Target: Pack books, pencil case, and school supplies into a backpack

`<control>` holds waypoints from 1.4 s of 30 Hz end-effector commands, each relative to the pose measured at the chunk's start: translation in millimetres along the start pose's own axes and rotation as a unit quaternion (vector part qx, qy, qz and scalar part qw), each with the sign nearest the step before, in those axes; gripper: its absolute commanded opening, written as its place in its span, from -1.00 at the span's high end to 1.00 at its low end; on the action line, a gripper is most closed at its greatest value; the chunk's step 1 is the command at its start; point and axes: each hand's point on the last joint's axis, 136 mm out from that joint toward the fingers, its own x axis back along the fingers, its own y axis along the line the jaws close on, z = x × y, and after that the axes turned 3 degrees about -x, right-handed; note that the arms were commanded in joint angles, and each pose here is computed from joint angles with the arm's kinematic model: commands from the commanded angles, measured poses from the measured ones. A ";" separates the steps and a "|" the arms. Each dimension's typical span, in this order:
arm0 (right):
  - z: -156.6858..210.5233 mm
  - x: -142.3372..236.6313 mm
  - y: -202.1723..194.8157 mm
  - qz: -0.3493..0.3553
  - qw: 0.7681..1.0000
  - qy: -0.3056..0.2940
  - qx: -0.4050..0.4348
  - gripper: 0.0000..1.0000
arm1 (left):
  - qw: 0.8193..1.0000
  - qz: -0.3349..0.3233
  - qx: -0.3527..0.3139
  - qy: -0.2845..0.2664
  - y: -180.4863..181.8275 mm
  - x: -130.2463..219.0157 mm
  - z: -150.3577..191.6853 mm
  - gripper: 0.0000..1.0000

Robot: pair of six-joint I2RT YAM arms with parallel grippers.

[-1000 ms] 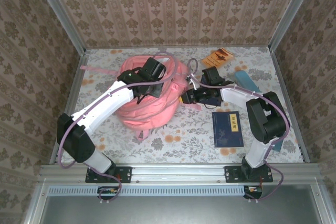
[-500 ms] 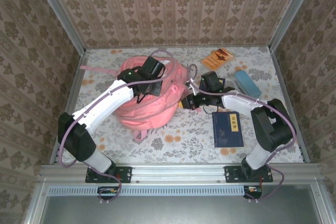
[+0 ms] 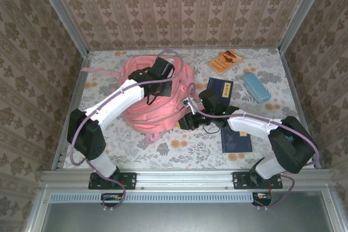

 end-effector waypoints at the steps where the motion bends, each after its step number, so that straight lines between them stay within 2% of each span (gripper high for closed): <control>1: -24.5 25.3 -25.6 0.075 0.994 -0.063 -0.050 0.35 | 0.997 0.033 -0.002 -0.063 -6.5 23.1 -32.0 1.00; 5: -46.2 56.0 -51.9 0.129 0.973 -0.123 -0.144 -0.07 | 0.996 0.048 -0.022 -0.071 -7.5 33.3 -29.0 1.00; 9: -58.9 64.2 -61.5 0.120 0.954 -0.142 -0.236 -0.16 | 0.994 0.060 -0.037 -0.085 -8.2 41.1 -28.2 1.00; 11: -62.3 57.4 -61.7 0.108 0.948 -0.131 -0.270 -0.15 | 0.992 0.067 -0.042 -0.095 -9.6 44.8 -29.4 1.00; 14: -66.9 49.4 -68.3 0.107 0.927 -0.127 -0.338 -0.12 | 0.991 0.076 -0.047 -0.098 -11.4 46.8 -29.2 1.00; 18: -78.6 27.9 -62.2 0.054 0.915 -0.112 -0.383 -0.05 | 0.990 0.083 -0.049 -0.099 -13.4 47.2 -28.0 1.00; 30: -87.4 -4.3 -50.0 0.016 0.915 -0.086 -0.394 0.01 | 0.991 0.089 -0.048 -0.093 -15.3 42.0 -25.2 1.00; 37: -92.3 -17.8 -37.1 -0.015 0.921 -0.073 -0.384 0.33 | 0.992 0.084 -0.027 -0.090 -7.6 46.2 -25.6 1.00; 38: -94.0 -19.4 -33.8 -0.021 0.922 -0.072 -0.380 0.38 | 0.992 0.083 -0.020 -0.088 -5.5 47.1 -23.9 0.97; 40: -98.2 -21.2 -27.9 -0.031 0.925 -0.073 -0.371 0.46 | 0.993 0.077 -0.005 -0.086 1.0 51.3 -20.8 0.71; 42: -102.9 -23.4 -20.8 -0.042 0.929 -0.074 -0.361 0.51 | 0.994 0.066 0.013 -0.082 10.2 55.6 -14.4 0.33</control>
